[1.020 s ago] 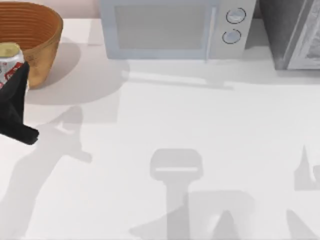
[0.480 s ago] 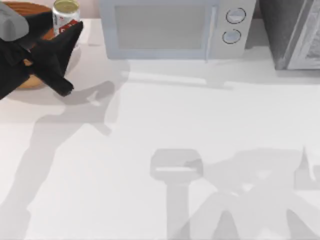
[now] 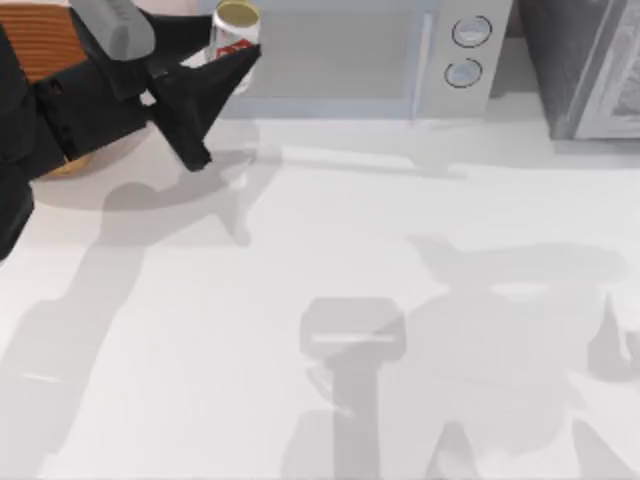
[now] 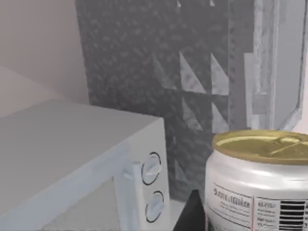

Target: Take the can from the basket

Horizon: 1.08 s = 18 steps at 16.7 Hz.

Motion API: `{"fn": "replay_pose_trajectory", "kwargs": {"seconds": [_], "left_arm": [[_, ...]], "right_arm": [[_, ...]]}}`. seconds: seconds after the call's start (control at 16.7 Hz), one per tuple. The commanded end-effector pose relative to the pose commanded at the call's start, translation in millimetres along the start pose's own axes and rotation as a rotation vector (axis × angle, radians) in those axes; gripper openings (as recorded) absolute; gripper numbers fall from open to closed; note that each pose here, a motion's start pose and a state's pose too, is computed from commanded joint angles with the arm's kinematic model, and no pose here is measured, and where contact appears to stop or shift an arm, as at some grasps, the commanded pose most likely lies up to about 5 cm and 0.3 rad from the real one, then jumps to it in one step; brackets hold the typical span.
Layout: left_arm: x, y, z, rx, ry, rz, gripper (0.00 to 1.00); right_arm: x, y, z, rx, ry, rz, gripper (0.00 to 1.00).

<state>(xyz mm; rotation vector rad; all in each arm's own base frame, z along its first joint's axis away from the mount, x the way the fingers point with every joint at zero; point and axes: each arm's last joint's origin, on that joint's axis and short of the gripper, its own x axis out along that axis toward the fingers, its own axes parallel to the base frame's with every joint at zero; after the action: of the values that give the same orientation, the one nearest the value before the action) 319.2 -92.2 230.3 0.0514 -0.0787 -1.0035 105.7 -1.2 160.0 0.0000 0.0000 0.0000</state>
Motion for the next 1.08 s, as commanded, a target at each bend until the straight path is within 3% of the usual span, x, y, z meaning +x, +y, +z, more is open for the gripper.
{"fn": "replay_pose_trajectory", "kwargs": {"seconds": [0.54,1.08], "left_arm": [[47,27,-95,-0.051,0.030,-0.242,0.00],[68,26,-187,-0.096,0.035,-0.472,0.00]], "right_arm": [[0,0,0,0.000,0.000,0.000,1.00],[0,0,0,0.000,0.000,0.000,1.00]]}}
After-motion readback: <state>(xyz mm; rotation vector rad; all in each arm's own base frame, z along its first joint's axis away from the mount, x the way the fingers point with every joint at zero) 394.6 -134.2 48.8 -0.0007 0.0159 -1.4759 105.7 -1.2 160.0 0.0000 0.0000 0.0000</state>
